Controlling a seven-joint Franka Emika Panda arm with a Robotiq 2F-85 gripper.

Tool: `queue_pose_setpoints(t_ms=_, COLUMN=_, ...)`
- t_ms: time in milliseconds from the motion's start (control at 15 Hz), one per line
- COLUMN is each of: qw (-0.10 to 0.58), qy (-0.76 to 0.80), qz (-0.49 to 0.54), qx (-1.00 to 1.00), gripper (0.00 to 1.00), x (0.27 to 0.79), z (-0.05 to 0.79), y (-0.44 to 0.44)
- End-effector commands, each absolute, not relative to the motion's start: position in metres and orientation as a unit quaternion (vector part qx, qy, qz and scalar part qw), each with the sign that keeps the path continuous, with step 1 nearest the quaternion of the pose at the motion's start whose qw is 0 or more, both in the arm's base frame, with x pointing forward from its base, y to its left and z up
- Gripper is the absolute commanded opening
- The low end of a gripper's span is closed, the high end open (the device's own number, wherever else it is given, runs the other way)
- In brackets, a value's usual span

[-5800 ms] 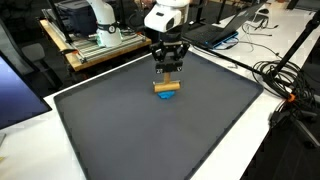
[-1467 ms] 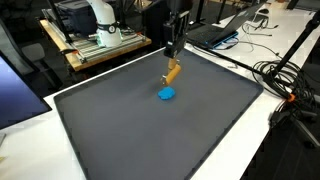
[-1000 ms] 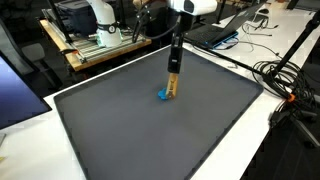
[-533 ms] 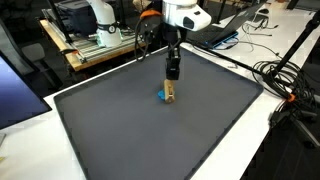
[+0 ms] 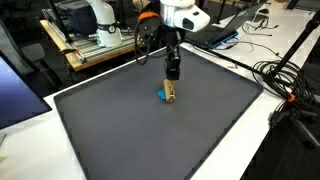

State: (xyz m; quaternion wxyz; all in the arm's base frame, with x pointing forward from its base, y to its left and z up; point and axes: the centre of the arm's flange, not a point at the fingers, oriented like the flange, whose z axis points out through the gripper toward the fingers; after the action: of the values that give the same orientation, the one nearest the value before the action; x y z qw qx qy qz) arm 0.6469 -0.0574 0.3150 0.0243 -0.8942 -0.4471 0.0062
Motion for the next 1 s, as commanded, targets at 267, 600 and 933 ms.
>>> queue_pose_setpoints(t_ms=267, qw=0.033, qy=-0.440, qz=0.015, qx=-0.897, gripper=0.22, x=0.641, z=0.293, y=-0.065)
queue_pose_setpoints(t_ms=600, qw=0.035, qy=-0.446, qz=0.022, qx=-0.894, gripper=0.22, x=0.633, z=0.282, y=-0.060)
queue_pose_setpoints(t_ms=933, qw=0.024, qy=-0.449, qz=0.041, qx=-0.893, gripper=0.22, x=0.626, z=0.274, y=-0.065)
